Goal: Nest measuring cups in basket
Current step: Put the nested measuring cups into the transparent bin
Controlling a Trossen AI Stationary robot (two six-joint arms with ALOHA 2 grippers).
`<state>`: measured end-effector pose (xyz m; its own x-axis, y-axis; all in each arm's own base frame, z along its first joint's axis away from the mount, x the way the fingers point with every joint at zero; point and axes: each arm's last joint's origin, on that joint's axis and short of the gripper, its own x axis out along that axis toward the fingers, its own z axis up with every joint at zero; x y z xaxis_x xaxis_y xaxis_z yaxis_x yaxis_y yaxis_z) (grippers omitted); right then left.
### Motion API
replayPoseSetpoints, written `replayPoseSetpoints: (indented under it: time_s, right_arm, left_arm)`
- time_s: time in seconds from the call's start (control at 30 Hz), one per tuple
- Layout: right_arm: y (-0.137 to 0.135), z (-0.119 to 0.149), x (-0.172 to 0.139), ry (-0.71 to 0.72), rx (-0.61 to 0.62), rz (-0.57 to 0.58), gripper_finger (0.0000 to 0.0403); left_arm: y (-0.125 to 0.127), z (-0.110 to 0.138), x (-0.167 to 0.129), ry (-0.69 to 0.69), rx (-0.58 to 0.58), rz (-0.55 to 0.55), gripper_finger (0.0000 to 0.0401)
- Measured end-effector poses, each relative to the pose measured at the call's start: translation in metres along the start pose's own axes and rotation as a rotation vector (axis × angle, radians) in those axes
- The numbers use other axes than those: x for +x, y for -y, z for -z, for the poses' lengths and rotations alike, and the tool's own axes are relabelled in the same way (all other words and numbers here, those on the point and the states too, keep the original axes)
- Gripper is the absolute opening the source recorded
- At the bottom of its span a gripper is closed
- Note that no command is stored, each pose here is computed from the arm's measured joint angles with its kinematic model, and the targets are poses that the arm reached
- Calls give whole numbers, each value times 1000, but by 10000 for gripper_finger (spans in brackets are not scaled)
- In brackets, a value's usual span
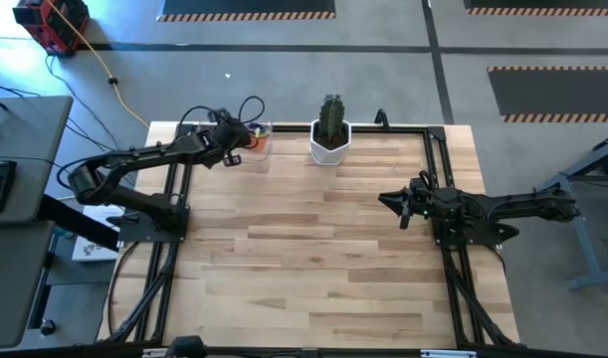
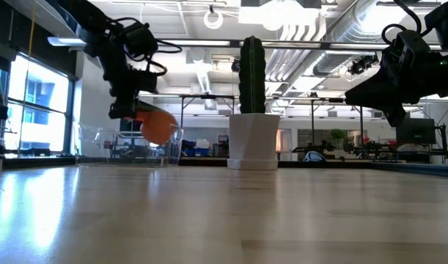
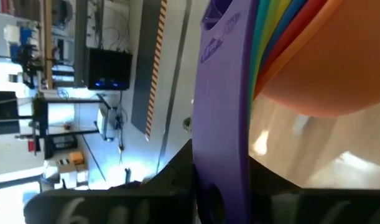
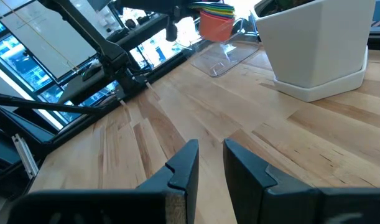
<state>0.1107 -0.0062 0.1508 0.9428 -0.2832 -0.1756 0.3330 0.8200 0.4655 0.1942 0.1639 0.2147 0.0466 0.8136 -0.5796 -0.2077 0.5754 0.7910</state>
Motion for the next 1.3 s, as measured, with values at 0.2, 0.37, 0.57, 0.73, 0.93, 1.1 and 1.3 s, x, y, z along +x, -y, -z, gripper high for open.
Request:
replayPoseSetpoints:
  time_s: [0.2, 0.37, 0.57, 0.73, 0.93, 1.1, 1.3]
  right_arm:
    - [0, 0, 0, 0, 0, 0, 67]
    - [0, 0, 0, 0, 0, 0, 67]
    - [0, 0, 0, 0, 0, 0, 67]
    - [0, 0, 0, 0, 0, 0, 67]
    - [0, 0, 0, 0, 0, 0, 67]
    - [0, 0, 0, 0, 0, 0, 67]
    - [0, 0, 0, 0, 0, 0, 67]
  left_arm:
    - [0, -4, 13, 6, -11, -7, 35]
    - [1, -3, 22, -11, -34, -3, 35]
    - [10, -5, 31, 3, 35, 60, 35]
    - [13, -8, 38, 27, 123, 73, 35]
    - [8, -6, 43, 77, 184, 100, 36]
    - [3, -1, 48, 94, 187, 128, 37]
    - [1, 3, 52, 119, 206, 167, 40]
